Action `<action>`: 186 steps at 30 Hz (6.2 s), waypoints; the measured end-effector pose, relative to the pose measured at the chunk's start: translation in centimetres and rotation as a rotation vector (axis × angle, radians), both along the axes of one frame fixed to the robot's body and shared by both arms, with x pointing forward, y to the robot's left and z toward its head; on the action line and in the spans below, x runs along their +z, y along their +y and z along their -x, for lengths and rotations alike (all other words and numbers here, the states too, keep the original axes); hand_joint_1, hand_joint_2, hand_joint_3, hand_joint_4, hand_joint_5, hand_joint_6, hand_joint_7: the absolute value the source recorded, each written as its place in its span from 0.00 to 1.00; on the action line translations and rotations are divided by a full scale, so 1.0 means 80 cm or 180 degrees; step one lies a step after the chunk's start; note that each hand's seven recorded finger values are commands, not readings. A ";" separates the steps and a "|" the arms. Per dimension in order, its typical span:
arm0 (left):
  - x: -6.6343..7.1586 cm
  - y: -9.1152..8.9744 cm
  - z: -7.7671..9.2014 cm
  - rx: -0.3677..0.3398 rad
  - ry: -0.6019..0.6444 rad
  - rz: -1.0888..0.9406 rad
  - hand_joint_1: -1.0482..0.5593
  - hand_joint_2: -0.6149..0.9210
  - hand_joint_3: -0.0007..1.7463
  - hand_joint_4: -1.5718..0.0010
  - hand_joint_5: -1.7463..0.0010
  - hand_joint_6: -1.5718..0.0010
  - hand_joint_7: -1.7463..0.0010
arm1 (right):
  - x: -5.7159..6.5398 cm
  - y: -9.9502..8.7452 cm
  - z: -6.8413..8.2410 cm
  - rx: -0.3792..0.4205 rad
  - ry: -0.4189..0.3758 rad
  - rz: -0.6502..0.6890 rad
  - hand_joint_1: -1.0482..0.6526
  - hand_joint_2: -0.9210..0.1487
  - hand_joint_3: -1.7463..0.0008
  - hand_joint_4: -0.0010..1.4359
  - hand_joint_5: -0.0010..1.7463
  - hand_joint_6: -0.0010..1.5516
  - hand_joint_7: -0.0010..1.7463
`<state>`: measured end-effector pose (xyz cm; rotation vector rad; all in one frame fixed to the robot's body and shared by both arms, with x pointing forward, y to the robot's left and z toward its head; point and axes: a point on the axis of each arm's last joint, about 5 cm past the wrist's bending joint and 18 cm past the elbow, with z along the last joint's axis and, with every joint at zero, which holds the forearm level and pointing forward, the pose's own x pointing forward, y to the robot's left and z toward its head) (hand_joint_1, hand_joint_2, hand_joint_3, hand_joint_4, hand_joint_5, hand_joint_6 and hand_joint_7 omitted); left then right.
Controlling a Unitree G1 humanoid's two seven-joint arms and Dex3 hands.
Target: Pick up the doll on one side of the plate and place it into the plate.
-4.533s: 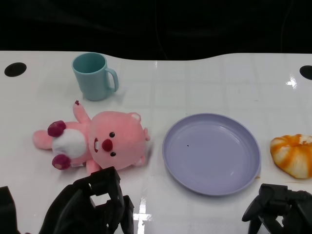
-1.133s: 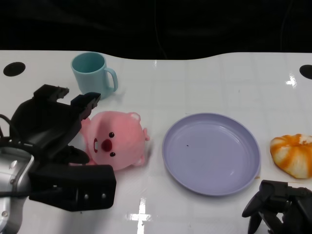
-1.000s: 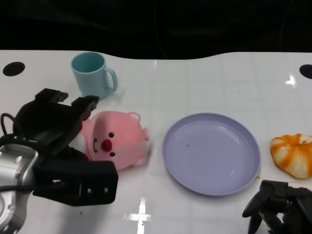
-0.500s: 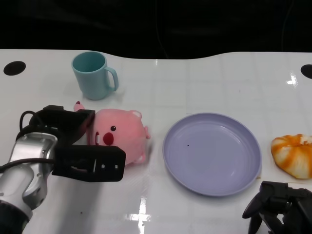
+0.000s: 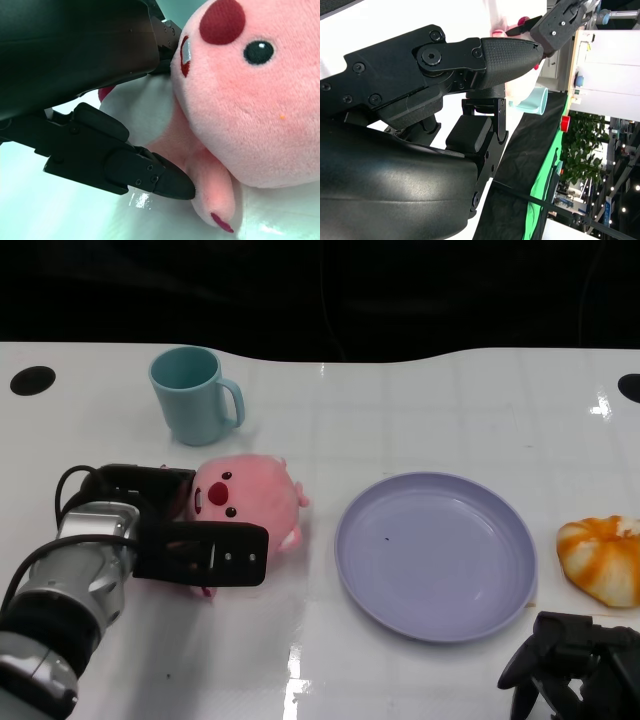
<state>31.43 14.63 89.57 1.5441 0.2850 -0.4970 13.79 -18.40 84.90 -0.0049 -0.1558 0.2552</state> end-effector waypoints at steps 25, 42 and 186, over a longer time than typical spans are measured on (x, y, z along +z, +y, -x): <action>-0.053 0.018 0.034 0.0120 -0.1285 0.0998 0.56 0.82 0.49 0.41 0.00 0.56 0.00 | 0.000 0.000 0.000 0.0006 -0.0022 0.0007 0.05 0.00 0.78 0.68 0.80 0.63 0.60; -0.042 0.023 0.044 -0.0046 -0.1780 0.1526 0.56 0.70 0.62 0.42 0.00 0.56 0.00 | 0.001 0.000 0.000 0.0007 -0.0021 0.0006 0.06 0.00 0.77 0.67 0.80 0.63 0.60; 0.017 0.005 0.161 0.0273 -0.0400 0.5714 0.62 0.76 0.68 0.51 0.24 0.49 0.41 | 0.000 0.008 -0.001 0.0092 -0.0023 -0.0003 0.06 0.00 0.76 0.65 0.83 0.60 0.65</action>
